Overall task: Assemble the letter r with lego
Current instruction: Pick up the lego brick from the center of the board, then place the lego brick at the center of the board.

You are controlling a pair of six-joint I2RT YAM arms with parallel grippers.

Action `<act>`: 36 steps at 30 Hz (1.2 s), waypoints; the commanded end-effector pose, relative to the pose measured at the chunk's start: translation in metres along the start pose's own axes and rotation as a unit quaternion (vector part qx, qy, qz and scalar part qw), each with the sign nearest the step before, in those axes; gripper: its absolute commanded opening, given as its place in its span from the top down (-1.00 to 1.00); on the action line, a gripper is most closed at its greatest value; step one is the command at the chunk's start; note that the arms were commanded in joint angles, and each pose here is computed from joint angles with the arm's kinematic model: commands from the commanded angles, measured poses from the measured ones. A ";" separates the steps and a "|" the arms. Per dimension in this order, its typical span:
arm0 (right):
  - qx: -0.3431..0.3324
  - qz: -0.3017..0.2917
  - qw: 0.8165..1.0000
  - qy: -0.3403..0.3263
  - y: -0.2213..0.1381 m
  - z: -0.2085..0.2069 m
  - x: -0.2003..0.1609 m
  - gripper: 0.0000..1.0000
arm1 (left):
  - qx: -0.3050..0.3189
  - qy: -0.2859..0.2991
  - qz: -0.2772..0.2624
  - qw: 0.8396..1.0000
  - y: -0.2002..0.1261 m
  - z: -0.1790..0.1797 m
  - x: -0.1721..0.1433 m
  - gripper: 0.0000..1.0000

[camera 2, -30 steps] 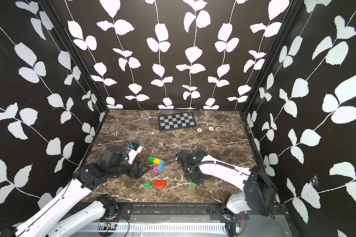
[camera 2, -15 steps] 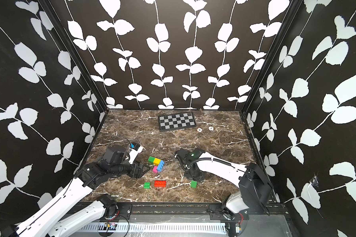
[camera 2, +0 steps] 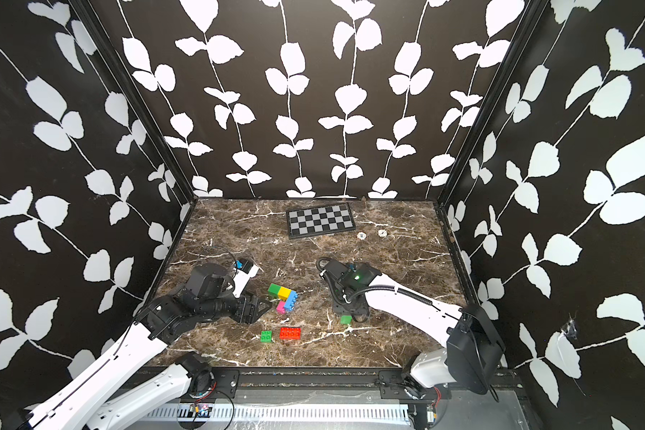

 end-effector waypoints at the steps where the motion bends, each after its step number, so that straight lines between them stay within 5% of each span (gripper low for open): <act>1: 0.015 -0.028 0.999 -0.036 -0.005 0.010 0.015 1.00 | 0.001 0.009 -0.008 1.000 -0.001 0.000 0.001 -0.57; 25: -0.061 -0.016 0.985 -0.159 0.030 0.058 0.017 1.00 | 0.018 0.008 -0.011 1.000 -0.001 0.005 0.002 -0.57; 36: -0.071 -0.022 0.986 -0.151 0.032 0.056 0.013 0.69 | 0.020 0.006 -0.010 1.000 -0.001 0.005 0.002 -0.57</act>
Point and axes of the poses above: each gripper's point midway between its finger pads, its own y axis out along the fingers, its own z axis along the line the jaws close on, x = y × z, the point moved 3 cm from there along -y, back along the fingers
